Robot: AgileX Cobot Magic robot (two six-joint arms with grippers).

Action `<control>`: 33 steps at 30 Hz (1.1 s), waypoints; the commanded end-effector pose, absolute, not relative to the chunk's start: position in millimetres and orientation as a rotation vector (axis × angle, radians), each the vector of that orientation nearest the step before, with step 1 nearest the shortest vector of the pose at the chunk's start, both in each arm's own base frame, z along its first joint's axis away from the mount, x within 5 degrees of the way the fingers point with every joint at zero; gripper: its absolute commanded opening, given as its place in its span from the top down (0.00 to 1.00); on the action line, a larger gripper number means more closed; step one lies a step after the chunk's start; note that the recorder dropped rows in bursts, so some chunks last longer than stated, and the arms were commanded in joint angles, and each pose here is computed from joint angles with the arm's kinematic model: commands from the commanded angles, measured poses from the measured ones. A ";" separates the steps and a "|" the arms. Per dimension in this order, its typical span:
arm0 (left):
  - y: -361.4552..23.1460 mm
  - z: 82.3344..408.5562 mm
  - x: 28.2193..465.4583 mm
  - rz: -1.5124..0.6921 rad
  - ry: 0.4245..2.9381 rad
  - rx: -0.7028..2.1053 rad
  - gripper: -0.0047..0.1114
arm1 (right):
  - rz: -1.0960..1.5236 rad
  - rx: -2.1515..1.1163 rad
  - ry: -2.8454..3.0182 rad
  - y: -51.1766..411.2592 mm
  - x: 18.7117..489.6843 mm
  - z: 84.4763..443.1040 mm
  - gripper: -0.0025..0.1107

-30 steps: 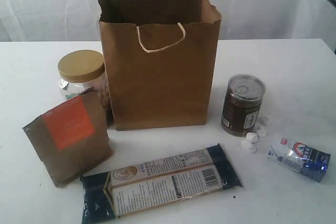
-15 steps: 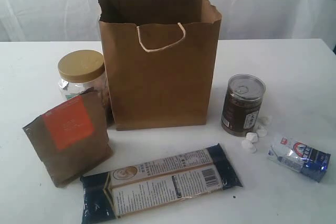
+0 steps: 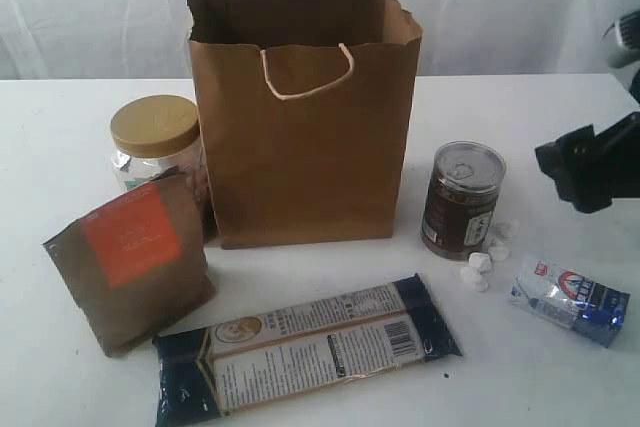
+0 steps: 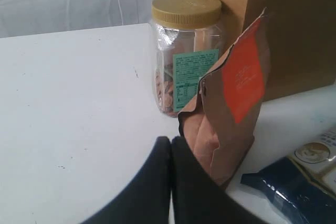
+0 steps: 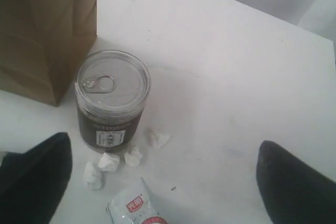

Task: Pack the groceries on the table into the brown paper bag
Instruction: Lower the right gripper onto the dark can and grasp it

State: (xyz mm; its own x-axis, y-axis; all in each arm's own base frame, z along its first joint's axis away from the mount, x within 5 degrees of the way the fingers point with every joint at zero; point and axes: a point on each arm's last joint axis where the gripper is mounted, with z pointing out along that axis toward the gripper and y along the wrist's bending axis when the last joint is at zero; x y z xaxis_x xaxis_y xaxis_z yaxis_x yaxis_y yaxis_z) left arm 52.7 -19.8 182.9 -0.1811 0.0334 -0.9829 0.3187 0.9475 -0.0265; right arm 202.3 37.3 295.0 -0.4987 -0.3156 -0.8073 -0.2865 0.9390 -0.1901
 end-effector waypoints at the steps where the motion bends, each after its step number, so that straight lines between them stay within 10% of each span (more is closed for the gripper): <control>1: -19.8 182.4 52.6 -0.264 1.737 0.262 0.96 | 0.007 -0.379 2.110 40.6 214.7 275.2 0.20; 33: -19.8 182.4 52.6 -0.264 1.737 0.262 0.96 | 0.096 -0.381 2.156 75.5 276.9 198.5 0.20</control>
